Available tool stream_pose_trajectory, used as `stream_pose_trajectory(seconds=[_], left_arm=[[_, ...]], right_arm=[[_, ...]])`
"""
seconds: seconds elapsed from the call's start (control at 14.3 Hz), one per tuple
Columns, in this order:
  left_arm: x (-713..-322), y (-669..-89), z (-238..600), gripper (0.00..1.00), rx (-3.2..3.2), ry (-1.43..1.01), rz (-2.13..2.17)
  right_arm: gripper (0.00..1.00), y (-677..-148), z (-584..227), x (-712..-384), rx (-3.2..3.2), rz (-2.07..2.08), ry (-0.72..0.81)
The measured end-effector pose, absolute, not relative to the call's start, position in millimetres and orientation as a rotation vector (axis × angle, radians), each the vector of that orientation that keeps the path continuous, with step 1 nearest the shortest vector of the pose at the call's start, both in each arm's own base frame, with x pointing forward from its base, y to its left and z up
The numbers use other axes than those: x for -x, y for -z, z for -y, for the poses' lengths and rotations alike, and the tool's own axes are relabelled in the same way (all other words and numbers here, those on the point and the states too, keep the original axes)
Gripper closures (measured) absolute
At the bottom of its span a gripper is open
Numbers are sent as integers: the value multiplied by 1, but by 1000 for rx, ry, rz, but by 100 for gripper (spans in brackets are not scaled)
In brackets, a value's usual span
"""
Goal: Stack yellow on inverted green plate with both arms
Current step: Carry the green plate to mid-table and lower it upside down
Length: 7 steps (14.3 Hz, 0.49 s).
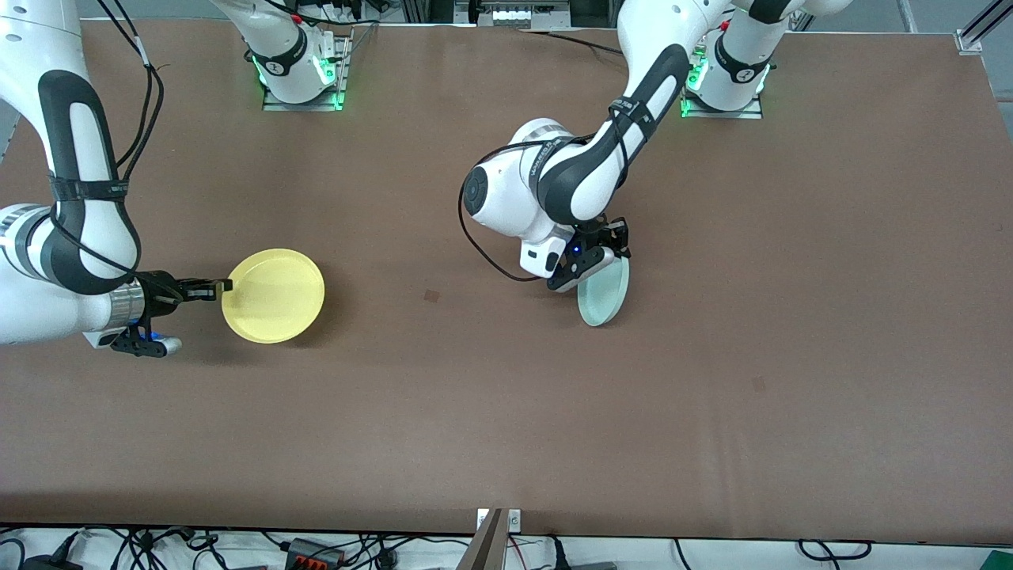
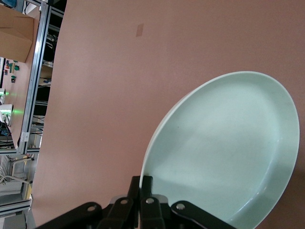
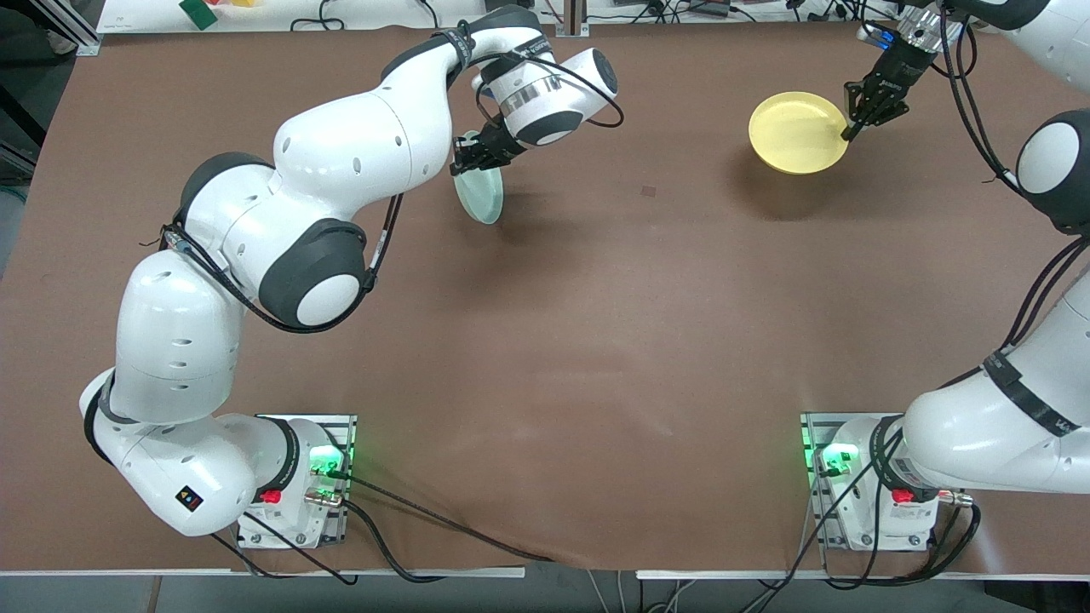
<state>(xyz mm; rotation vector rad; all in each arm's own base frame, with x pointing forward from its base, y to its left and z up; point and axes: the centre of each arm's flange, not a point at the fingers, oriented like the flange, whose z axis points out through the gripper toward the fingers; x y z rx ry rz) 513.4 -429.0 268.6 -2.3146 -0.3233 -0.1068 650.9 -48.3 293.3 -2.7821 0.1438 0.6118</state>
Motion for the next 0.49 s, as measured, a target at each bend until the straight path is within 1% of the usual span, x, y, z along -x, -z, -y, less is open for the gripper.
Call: stream_pose_trajectory(seconds=[0.07,0.14,0.21,0.35,0.42,0.49], left_arm=[[-513,-268,430,97,2316,113,322],[-512,-268,432,94,2318,116,321],[-512,-269,433,94,2322,119,320],[-513,-269,438,81,2339,143,313],[-511,-269,440,81,2337,156,316],[-509,-270,442,87,2327,169,313]], right_arm=[[98,-293,48,-651,2782,-143,-612],[98,-293,48,-651,2782,-141,-611],[98,-293,48,-651,2782,-139,-611],[98,-294,49,-651,2781,-139,-611],[98,-294,49,-651,2781,-139,-611],[98,-294,49,-651,2781,-138,-612]])
